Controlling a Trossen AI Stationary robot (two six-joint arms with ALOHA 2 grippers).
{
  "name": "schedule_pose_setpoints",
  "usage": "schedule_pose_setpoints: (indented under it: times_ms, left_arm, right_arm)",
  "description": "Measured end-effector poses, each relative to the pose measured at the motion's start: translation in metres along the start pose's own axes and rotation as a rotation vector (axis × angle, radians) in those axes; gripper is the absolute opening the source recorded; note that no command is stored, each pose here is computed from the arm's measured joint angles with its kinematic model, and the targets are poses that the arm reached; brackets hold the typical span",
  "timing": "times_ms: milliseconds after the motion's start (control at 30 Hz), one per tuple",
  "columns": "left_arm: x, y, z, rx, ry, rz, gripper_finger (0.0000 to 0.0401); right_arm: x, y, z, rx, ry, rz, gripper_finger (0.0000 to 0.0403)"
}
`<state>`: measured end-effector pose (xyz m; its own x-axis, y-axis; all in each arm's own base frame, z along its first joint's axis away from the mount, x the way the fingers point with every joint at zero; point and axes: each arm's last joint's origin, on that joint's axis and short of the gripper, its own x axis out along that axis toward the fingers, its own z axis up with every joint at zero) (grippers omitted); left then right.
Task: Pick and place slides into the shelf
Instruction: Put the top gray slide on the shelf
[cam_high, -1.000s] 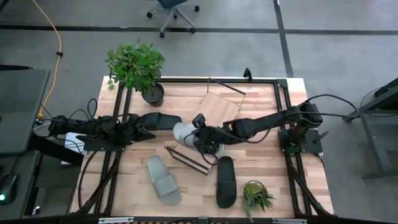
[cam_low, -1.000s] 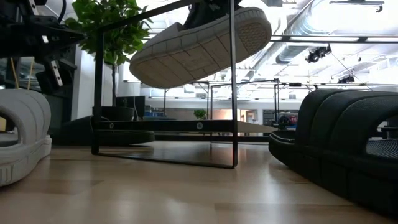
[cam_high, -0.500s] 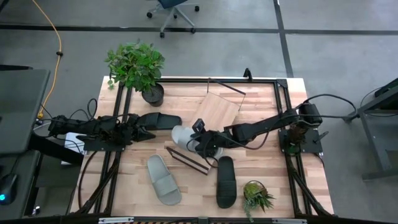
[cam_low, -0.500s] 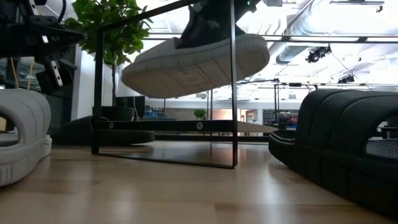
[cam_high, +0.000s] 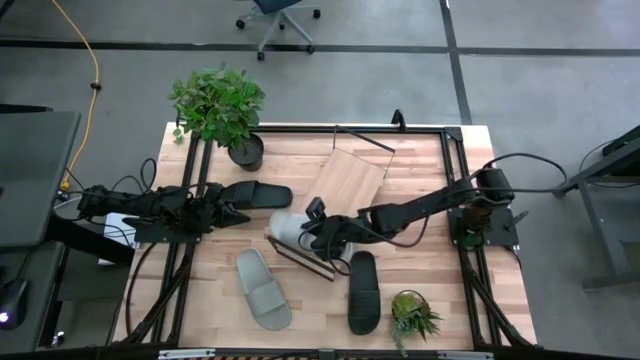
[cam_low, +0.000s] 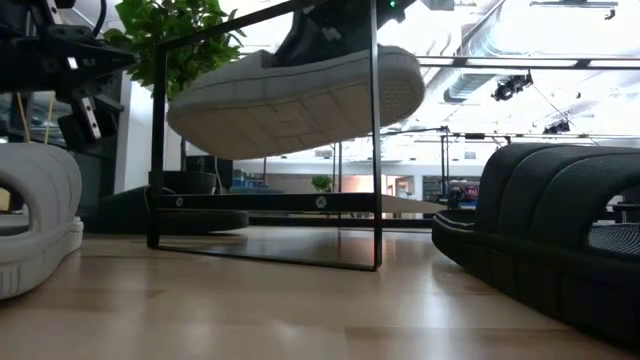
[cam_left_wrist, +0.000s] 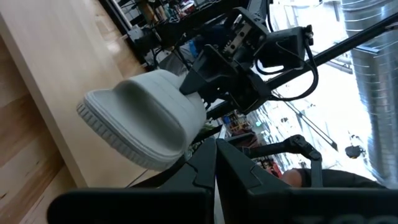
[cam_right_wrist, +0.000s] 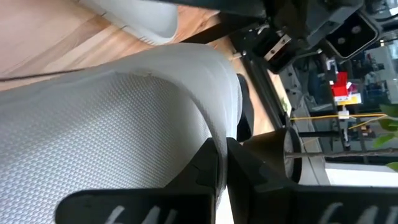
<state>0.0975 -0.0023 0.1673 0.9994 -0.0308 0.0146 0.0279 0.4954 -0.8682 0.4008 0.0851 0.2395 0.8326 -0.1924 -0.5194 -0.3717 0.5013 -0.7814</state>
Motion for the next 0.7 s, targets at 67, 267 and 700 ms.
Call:
schedule_pose_setpoints:
  times_ms: [67, 267, 700]
  left_arm:
    - [0.0, 0.0, 0.0, 0.0, 0.0, 0.0, 0.0001]
    - [0.0, 0.0, 0.0, 0.0, 0.0, 0.0, 0.0001]
    - [0.0, 0.0, 0.0, 0.0, 0.0, 0.0, 0.0001]
  right_arm:
    - [0.004, 0.003, 0.0, 0.001, 0.005, -0.006, 0.0]
    - [0.011, 0.009, -0.001, -0.008, 0.015, 0.017, 0.0]
    - [0.024, 0.015, -0.009, 0.034, 0.042, 0.041, 0.0]
